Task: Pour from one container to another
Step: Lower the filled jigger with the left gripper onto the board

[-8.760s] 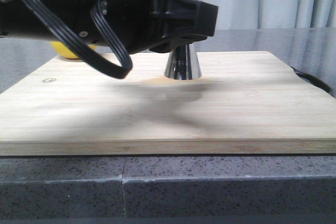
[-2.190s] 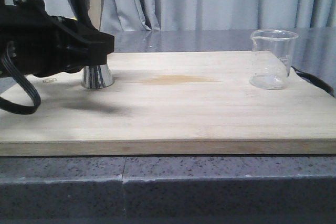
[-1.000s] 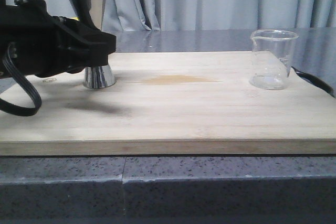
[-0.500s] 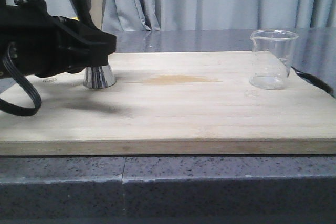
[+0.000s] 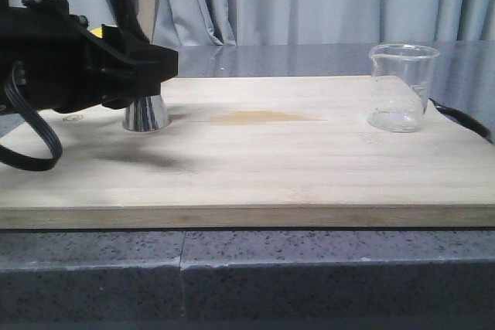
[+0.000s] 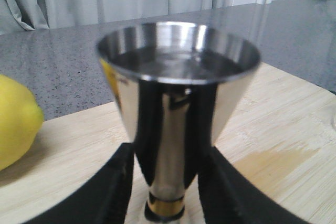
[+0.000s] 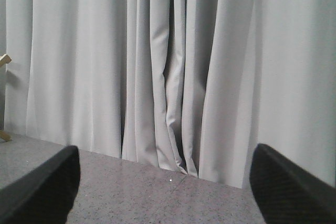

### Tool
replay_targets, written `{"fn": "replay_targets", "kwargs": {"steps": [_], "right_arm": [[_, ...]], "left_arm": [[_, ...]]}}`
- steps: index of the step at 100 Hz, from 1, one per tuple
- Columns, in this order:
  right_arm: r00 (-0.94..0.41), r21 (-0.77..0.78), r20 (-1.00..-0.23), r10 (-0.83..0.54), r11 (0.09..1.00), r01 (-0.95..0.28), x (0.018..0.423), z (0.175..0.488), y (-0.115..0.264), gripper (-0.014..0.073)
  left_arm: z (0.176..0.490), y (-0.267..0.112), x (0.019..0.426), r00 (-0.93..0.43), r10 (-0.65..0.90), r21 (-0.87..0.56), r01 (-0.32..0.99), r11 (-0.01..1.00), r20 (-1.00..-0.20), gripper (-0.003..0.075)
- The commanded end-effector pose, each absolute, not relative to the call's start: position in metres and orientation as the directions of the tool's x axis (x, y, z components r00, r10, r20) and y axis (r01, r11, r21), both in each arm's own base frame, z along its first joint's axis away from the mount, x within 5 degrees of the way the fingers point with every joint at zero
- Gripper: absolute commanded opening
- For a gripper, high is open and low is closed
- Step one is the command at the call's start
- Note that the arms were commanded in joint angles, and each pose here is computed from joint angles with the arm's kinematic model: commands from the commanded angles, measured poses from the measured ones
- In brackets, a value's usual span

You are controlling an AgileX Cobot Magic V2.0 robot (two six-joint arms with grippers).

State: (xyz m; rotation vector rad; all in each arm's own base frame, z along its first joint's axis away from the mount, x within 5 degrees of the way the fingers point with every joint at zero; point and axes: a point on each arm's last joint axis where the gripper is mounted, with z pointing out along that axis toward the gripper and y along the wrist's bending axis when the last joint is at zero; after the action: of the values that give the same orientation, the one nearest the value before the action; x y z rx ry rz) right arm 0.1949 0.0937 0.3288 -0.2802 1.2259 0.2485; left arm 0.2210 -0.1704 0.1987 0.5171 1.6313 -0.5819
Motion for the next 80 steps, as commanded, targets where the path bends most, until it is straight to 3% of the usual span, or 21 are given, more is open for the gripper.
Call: {"fn": "replay_targets", "kwargs": {"steps": [1,39,80], "right_arm": [[0.432,-0.079,-0.899,0.072,0.943,-0.322,0.1901,0.3501,0.0917,0.0597],[0.432,-0.079,-0.899,0.072,0.943,-0.322,0.1901,0.3501,0.0917,0.0597],[0.432,-0.079,-0.899,0.072,0.943,-0.322,0.1901,0.3501,0.0917,0.0597]], "left_arm": [[0.2200,-0.1717,0.2237,-0.028,-0.090,-0.087,0.640,0.764,-0.996,0.0375],[0.2203,-0.1705,0.2246,-0.032,-0.101,-0.098,0.627,0.773,-0.994,0.0579],[0.2192,-0.1683,0.2229,-0.098,-0.072,-0.117,0.613,0.781,-0.993,0.0584]]}}
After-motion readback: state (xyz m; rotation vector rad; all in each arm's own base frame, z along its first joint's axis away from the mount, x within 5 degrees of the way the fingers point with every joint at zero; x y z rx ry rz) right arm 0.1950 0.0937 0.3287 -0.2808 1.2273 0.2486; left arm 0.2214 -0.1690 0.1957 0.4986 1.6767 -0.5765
